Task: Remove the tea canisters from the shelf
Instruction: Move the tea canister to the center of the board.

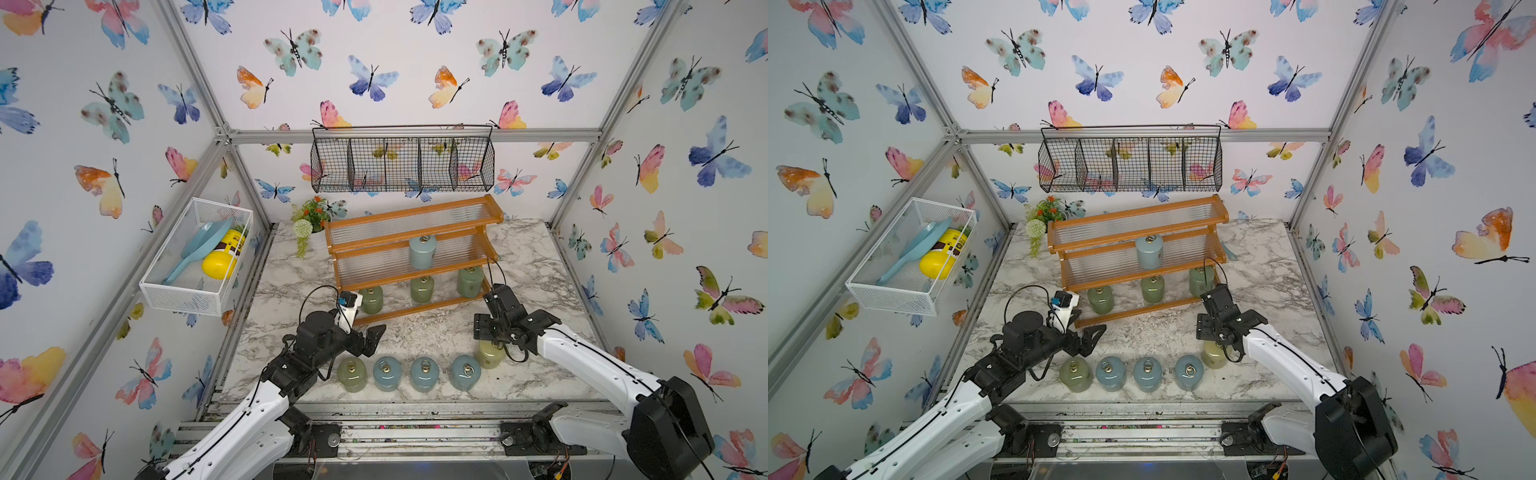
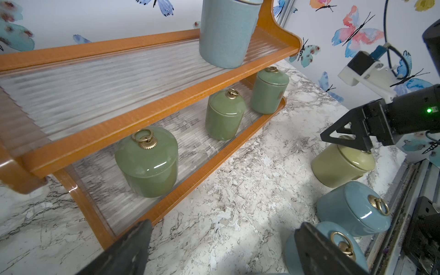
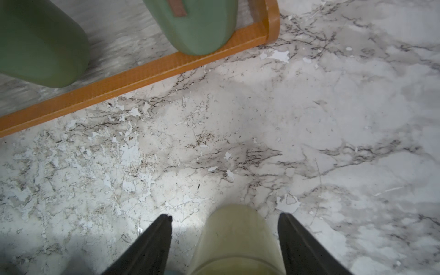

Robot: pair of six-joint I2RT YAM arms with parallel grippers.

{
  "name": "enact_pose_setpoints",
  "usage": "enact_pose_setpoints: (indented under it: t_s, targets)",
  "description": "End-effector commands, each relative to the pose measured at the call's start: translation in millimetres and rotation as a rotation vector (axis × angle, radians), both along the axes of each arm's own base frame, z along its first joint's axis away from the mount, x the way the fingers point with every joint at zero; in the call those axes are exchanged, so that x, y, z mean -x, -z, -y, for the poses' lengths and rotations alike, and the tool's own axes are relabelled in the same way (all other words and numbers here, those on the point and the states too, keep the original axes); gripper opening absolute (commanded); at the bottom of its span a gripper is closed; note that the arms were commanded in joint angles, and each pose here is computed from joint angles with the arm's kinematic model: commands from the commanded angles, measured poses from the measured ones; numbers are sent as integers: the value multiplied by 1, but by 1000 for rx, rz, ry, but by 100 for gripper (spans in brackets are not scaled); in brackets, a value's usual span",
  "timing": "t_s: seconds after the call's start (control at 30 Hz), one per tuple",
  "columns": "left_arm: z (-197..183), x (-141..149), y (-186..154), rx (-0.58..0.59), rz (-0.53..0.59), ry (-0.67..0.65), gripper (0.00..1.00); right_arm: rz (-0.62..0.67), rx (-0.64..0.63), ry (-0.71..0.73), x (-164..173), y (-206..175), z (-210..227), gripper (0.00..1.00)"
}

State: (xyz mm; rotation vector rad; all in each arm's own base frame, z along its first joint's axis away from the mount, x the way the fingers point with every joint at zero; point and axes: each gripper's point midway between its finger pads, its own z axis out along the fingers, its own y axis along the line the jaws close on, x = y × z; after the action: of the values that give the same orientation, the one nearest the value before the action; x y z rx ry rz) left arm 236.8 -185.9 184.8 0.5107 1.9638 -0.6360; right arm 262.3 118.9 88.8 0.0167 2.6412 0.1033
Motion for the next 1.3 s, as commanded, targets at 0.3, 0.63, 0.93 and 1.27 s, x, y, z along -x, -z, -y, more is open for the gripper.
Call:
enact_pose_setpoints:
  t_s: [0.3, 0.63, 0.93, 1.27]
  targets:
    - [4, -2, 4, -1, -1, 21, 99, -155, -7, 39, 39, 17, 11, 73]
    - [6, -3, 5, 0, -5, 30, 99, -212, 57, 94, 51, 23, 27, 76]
    - [5, -2, 5, 1, -4, 25, 98, -193, 40, 27, 39, 3, 14, 89]
    - [5, -2, 5, 3, -6, 26, 98, -295, 82, 65, 59, 18, 25, 89]
